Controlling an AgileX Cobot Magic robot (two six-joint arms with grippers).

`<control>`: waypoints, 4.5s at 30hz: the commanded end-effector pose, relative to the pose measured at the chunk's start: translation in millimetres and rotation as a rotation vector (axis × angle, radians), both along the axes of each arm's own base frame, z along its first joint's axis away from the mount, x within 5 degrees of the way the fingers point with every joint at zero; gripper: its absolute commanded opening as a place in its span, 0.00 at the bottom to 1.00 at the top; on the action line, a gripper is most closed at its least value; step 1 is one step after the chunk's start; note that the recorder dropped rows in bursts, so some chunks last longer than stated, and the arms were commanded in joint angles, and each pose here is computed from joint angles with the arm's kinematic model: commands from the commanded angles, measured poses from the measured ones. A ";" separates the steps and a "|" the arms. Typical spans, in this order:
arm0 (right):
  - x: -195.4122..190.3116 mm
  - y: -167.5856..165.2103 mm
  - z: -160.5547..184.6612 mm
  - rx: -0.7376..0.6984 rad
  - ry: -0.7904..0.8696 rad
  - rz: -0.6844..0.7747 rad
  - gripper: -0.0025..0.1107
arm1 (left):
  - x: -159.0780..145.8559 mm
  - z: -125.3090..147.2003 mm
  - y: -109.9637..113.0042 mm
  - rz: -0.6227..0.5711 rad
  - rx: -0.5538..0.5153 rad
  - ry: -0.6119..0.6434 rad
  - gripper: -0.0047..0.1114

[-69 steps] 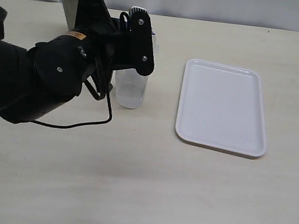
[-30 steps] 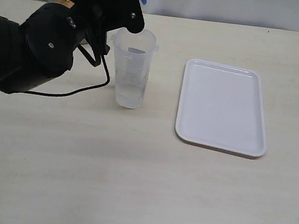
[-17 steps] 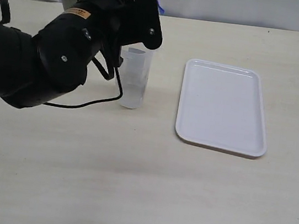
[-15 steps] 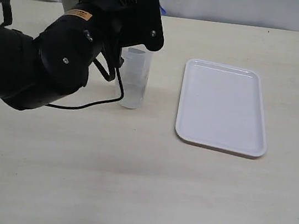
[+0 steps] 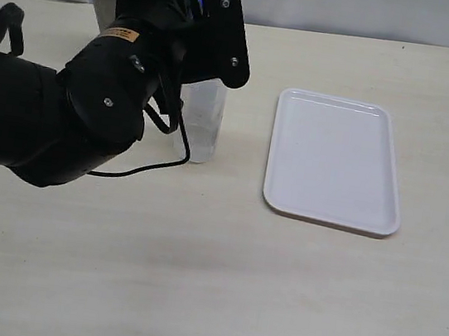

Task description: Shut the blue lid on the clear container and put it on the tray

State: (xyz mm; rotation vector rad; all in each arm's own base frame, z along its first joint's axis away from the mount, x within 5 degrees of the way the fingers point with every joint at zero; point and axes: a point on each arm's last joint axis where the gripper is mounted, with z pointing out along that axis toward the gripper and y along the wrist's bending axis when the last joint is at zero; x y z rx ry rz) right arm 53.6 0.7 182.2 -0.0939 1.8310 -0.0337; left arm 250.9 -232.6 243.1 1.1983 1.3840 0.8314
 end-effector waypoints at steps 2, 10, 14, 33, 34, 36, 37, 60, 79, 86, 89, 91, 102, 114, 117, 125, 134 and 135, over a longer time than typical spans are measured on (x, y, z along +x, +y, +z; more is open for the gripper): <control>-0.2 -0.1 -0.2 0.005 -0.004 -0.004 0.06 | -1.7 1.2 2.4 0.029 0.003 0.011 0.04; -0.2 -0.1 -0.2 0.005 -0.004 -0.004 0.06 | -3.1 -2.8 3.6 0.037 -0.003 0.038 0.04; -0.2 -0.1 -0.2 0.005 -0.004 -0.004 0.06 | -10.3 -11.0 5.0 0.020 0.042 0.032 0.04; -0.2 -0.1 -0.2 0.005 -0.004 -0.004 0.06 | -13.0 -14.1 1.9 -0.023 0.059 0.042 0.04; -0.2 -0.1 -0.2 0.005 -0.004 -0.004 0.06 | -13.2 -14.5 1.4 -0.028 0.059 0.047 0.04; -0.2 -0.1 -0.2 0.005 -0.004 -0.004 0.06 | -13.7 -15.8 0.1 -0.044 0.058 0.062 0.04; -0.2 -0.1 -0.2 0.005 -0.004 -0.004 0.06 | -14.0 -16.6 -0.5 -0.050 0.056 0.070 0.04; -0.2 -0.1 -0.2 0.005 -0.004 -0.004 0.06 | -21.3 -32.9 -0.4 -0.113 0.072 0.173 0.04; -0.2 -0.1 -0.2 0.005 -0.004 -0.004 0.06 | -22.6 -34.8 -2.8 -0.142 0.073 0.195 0.04; -0.2 -0.1 -0.2 0.005 -0.004 -0.004 0.06 | -22.6 -34.8 -2.9 -0.143 0.074 0.194 0.04; -0.2 -0.1 -0.2 0.005 -0.004 -0.004 0.06 | -22.6 -34.8 -2.8 -0.142 0.073 0.195 0.04; -0.2 -0.1 -0.2 0.005 -0.004 -0.004 0.06 | -22.6 -34.8 -2.8 -0.142 0.073 0.195 0.04; -0.2 -0.1 -0.2 0.005 -0.004 -0.004 0.06 | -23.4 -35.9 -3.9 -0.156 0.072 0.208 0.04; -0.2 -0.1 -0.2 0.005 -0.004 -0.004 0.06 | -22.4 -35.2 -1.3 -0.122 0.062 0.202 0.09; -0.2 -0.1 -0.2 0.005 -0.004 -0.004 0.06 | -22.6 -35.5 -1.4 -0.122 0.060 0.206 0.24; -0.2 -0.1 -0.2 0.005 -0.004 -0.004 0.06 | -22.5 -35.4 -1.3 -0.121 0.060 0.205 0.36; -0.2 -0.1 -0.2 0.005 -0.004 -0.004 0.06 | -22.5 -35.7 -1.0 -0.116 0.056 0.209 0.51; -0.2 -0.1 -0.2 0.005 -0.004 -0.004 0.06 | -22.6 -36.0 -0.7 -0.112 0.053 0.213 0.52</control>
